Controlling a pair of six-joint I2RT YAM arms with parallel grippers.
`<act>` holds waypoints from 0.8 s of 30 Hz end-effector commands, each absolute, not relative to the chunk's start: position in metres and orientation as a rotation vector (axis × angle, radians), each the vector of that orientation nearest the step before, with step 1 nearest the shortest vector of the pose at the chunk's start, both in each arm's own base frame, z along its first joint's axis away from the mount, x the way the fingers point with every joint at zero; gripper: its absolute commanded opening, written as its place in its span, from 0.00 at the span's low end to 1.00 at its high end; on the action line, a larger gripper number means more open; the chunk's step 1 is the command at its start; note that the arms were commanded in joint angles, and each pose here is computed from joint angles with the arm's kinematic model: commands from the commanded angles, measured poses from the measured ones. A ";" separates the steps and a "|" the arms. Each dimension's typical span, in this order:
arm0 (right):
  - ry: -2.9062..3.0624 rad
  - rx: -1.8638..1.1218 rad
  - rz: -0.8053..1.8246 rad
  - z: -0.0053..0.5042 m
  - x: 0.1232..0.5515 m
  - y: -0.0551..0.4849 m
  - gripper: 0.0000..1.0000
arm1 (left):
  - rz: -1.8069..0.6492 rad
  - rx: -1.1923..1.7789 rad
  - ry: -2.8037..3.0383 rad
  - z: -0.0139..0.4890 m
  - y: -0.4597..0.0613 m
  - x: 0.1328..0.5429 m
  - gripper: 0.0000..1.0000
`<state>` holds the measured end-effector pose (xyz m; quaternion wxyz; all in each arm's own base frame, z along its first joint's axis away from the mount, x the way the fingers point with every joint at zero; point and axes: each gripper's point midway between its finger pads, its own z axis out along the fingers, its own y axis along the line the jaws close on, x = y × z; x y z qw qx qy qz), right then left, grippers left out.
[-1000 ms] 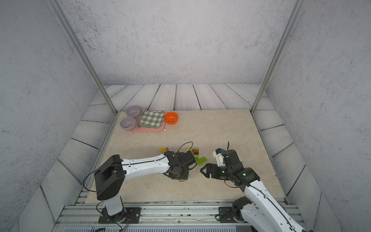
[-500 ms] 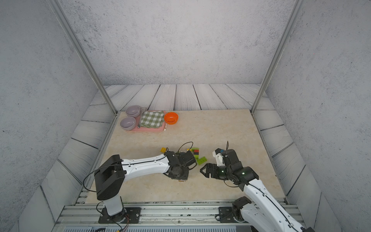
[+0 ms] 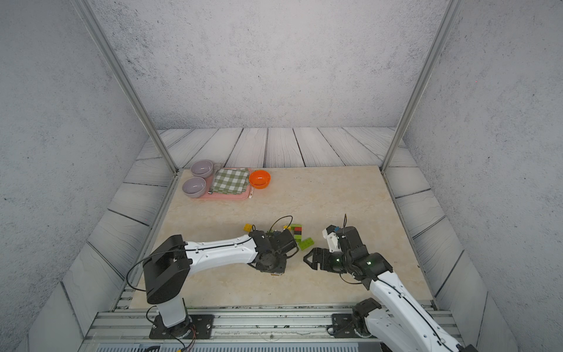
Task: Assemble the letter r with lego
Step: Assemble the lego brick with the lego brick.
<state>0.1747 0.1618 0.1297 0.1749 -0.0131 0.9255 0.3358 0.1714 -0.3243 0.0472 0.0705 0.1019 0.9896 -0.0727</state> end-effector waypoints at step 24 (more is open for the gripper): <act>2.611 -0.010 1.008 0.131 0.181 0.170 0.89 | -0.098 0.329 3.036 0.024 -0.296 0.156 0.00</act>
